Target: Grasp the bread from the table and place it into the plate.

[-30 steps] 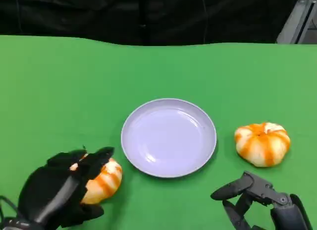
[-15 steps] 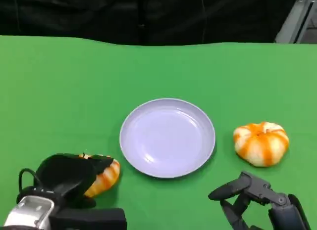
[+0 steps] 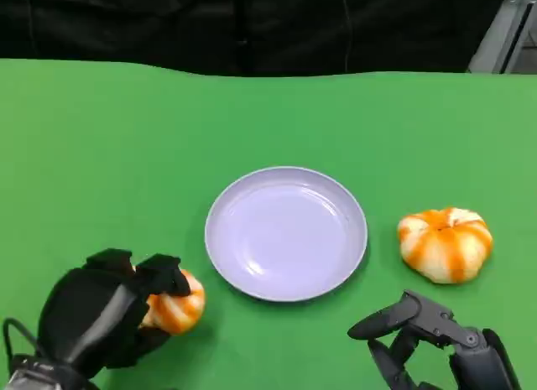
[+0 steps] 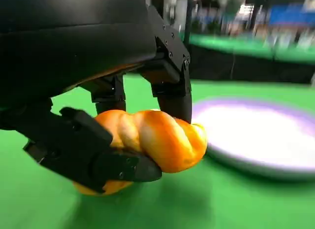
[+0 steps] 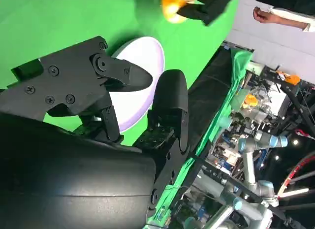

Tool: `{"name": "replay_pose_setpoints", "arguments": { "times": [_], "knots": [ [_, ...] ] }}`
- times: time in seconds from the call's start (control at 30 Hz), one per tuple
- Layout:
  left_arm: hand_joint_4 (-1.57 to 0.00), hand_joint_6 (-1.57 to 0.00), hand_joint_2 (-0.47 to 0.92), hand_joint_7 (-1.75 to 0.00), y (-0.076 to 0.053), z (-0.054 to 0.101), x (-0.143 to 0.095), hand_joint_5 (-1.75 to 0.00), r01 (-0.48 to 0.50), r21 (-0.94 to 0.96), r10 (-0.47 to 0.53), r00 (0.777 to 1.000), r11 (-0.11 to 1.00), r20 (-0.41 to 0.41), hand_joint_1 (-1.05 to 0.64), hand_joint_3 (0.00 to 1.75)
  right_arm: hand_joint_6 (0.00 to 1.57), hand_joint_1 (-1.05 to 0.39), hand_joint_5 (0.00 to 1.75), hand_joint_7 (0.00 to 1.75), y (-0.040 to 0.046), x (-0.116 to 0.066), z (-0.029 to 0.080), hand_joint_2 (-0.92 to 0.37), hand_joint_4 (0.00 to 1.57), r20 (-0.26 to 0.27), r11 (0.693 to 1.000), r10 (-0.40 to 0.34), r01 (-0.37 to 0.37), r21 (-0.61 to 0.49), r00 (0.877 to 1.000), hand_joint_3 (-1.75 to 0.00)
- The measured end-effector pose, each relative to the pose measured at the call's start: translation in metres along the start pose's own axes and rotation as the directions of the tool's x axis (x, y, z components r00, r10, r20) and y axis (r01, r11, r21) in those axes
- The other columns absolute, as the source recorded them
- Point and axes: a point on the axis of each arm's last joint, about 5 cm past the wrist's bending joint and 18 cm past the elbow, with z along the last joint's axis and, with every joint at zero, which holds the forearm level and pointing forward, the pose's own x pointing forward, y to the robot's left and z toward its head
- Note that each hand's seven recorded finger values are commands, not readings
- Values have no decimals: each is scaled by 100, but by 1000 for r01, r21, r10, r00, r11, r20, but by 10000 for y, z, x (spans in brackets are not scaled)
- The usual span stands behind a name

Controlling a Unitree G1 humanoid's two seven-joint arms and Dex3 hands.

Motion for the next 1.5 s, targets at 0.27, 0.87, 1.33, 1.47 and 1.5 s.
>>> {"name": "replay_pose_setpoints", "arguments": {
  "times": [0.27, 0.87, 1.33, 1.47, 1.5],
  "knots": [
    [-96, -92, 25, -127, 5, 38, -4, -163, -118, -45, 121, 989, 992, 80, -8, 142, 67, -20, 153, 102, 44, 18, -28, -71, 71, -16, 1000, -7, 7, 16, 1000, -70],
    [-94, -82, 19, -152, 193, 429, 561, -174, -313, -198, 357, 898, 929, 255, -9, 152, 66, -17, 155, 104, 91, 25, -8, -70, 71, -11, 1000, 5, -5, 24, 1000, -74],
    [-76, -87, 52, -79, 23, 708, 1018, -142, -174, -219, 232, 934, 960, 273, -18, 76, 67, -17, 152, 102, 119, 20, 15, -66, 75, -2, 1000, 9, -9, 6, 1000, -82],
    [-45, -59, 87, -16, 36, 756, 1099, -53, -31, -149, 68, 966, 988, 248, -30, 23, 67, -18, 151, 101, 139, 21, 25, -64, 76, 2, 1000, 16, -16, -1, 1000, -85],
    [-36, -53, 90, -9, 39, 753, 1110, -41, 36, -117, -7, 972, 992, 234, -34, 20, 67, -18, 150, 101, 147, 22, 28, -63, 76, 3, 1000, 18, -18, -7, 1000, -86]
  ]
}}
